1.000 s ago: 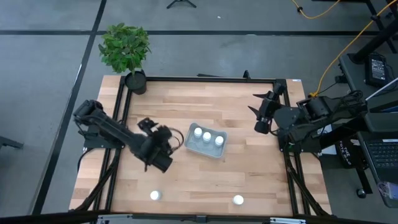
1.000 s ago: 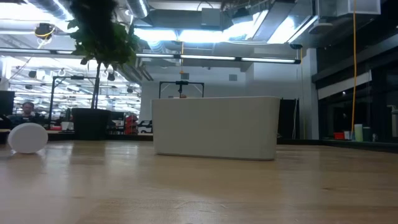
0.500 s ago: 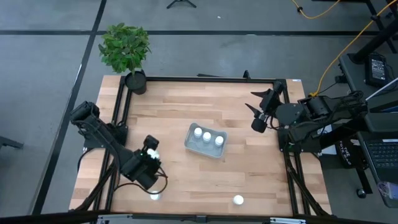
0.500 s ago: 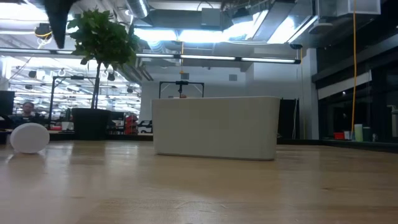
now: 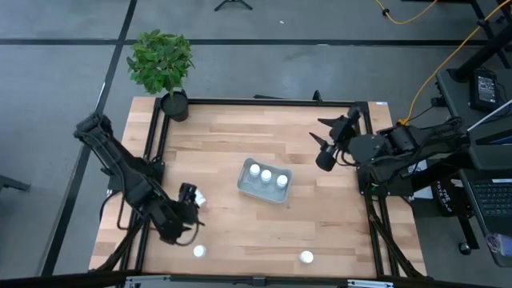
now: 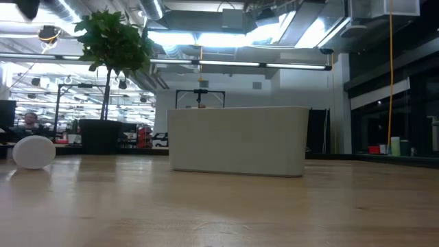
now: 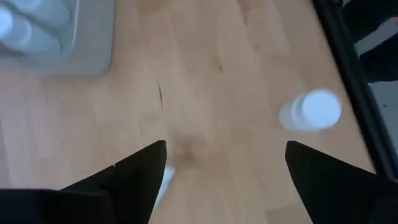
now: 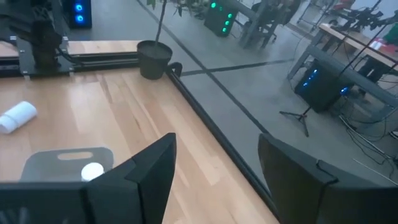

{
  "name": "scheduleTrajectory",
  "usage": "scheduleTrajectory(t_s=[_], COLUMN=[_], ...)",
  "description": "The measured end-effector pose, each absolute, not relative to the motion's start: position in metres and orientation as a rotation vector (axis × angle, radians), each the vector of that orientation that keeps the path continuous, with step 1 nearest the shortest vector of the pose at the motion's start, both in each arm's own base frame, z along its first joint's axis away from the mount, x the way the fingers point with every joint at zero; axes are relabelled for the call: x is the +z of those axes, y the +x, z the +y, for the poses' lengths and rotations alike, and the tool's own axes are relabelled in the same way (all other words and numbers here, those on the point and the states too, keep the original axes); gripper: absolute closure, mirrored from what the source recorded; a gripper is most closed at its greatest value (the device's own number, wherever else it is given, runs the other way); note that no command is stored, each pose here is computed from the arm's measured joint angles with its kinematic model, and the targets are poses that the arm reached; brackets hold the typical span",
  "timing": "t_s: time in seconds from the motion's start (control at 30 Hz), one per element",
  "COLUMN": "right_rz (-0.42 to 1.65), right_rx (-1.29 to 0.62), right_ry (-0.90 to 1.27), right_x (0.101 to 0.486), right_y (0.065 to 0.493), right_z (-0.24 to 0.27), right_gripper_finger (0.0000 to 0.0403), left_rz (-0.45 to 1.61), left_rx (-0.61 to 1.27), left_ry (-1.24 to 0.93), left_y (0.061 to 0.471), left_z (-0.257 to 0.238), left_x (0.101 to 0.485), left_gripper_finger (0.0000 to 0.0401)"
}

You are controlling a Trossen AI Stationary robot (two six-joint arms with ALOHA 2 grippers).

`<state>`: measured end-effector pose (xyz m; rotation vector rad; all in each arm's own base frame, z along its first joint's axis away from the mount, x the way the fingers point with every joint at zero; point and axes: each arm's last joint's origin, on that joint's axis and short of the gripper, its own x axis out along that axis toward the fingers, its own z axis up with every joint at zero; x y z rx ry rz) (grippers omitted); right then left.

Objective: Pick and place pill bottles into a basket
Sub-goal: Put the white pill bottle into the gray bin

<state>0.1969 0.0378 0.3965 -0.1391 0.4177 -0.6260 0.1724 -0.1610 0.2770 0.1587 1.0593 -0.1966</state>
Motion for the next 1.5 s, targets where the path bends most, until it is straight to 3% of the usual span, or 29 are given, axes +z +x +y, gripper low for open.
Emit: scheduleTrajectory(t_s=[0.4, 0.57, 1.23, 1.5], right_rz=[0.403, 0.372, 0.336, 0.358], right_rx=[-0.629, -0.628, -0.616, -0.585], right_ry=[-0.128, -0.105, -0.080, -0.117], right_x=[0.384, 0.382, 0.380, 0.379], right_y=[0.232, 0.244, 0.257, 0.255], right_z=[0.049, 0.053, 0.057, 0.061], right_gripper_finger=[0.0173, 0.0173, 0.0173, 0.0173], left_rz=[1.078, 1.099, 1.228, 1.153], left_rx=[-0.446, -0.508, -0.407, -0.518], left_ry=[0.220, 0.175, -0.027, 0.134], left_y=[0.132, 0.142, 0.184, 0.193], left_z=[-0.111, -0.099, -0.058, -0.066], left_x=[0.233, 0.228, 0.202, 0.197], left_gripper_finger=[0.0080, 0.0079, 0.0079, 0.0079])
